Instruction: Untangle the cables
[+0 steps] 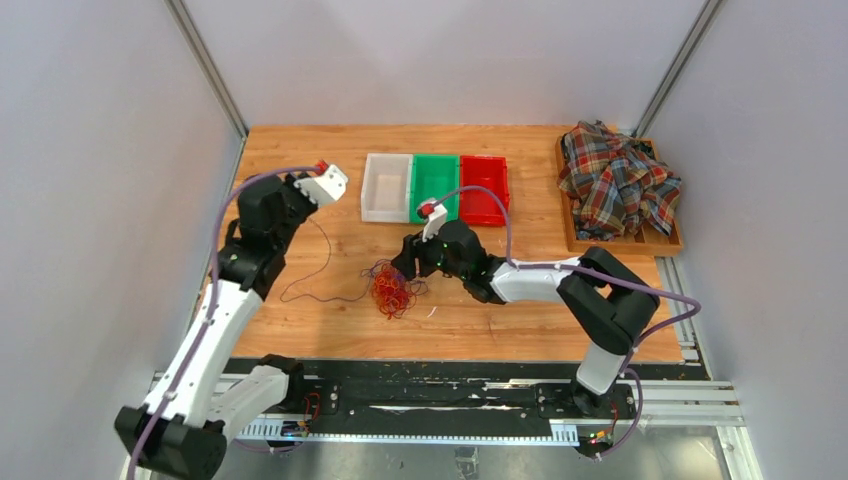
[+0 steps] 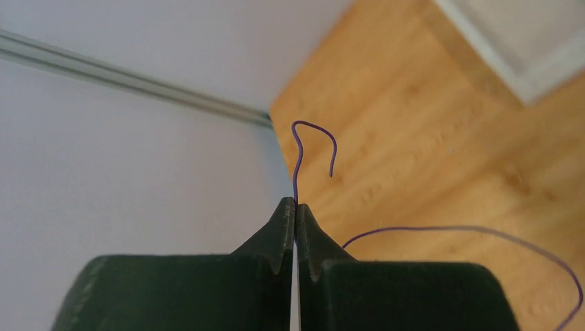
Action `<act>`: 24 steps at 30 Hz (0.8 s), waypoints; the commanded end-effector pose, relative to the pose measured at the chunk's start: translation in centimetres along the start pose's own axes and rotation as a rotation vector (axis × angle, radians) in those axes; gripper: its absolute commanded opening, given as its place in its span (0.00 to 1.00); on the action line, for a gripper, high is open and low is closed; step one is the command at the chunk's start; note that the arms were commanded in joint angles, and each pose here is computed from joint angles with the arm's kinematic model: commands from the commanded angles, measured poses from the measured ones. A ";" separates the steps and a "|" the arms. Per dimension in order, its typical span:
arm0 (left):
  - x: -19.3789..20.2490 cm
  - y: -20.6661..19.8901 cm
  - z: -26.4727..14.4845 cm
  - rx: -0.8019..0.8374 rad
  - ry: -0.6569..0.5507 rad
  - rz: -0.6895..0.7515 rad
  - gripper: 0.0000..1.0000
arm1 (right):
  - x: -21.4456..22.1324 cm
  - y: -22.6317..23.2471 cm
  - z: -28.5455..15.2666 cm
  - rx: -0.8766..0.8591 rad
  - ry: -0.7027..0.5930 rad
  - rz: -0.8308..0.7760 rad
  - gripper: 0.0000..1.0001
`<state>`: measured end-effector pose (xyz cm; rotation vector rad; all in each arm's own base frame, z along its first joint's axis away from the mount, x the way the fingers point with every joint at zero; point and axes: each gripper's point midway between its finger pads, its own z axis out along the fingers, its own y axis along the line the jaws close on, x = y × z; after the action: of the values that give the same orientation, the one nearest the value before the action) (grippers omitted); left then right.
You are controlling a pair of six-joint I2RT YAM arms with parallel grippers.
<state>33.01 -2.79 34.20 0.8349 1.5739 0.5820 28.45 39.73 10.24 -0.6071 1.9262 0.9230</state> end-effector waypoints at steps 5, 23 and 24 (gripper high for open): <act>12.3 -10.1 3.3 0.314 0.295 0.062 0.31 | -0.8 -1.8 -2.6 0.106 -0.014 0.020 0.60; 9.4 -28.2 -4.1 1.167 0.212 -0.237 0.91 | -1.7 -3.0 -5.4 0.183 -0.043 0.076 0.63; 9.7 -28.8 -4.1 1.174 0.218 -0.241 0.89 | -1.7 -3.0 -5.5 0.186 -0.045 0.080 0.62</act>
<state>24.89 -11.36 9.16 1.4373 2.1088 -0.3931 28.30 34.57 12.07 -0.4666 1.9746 0.7999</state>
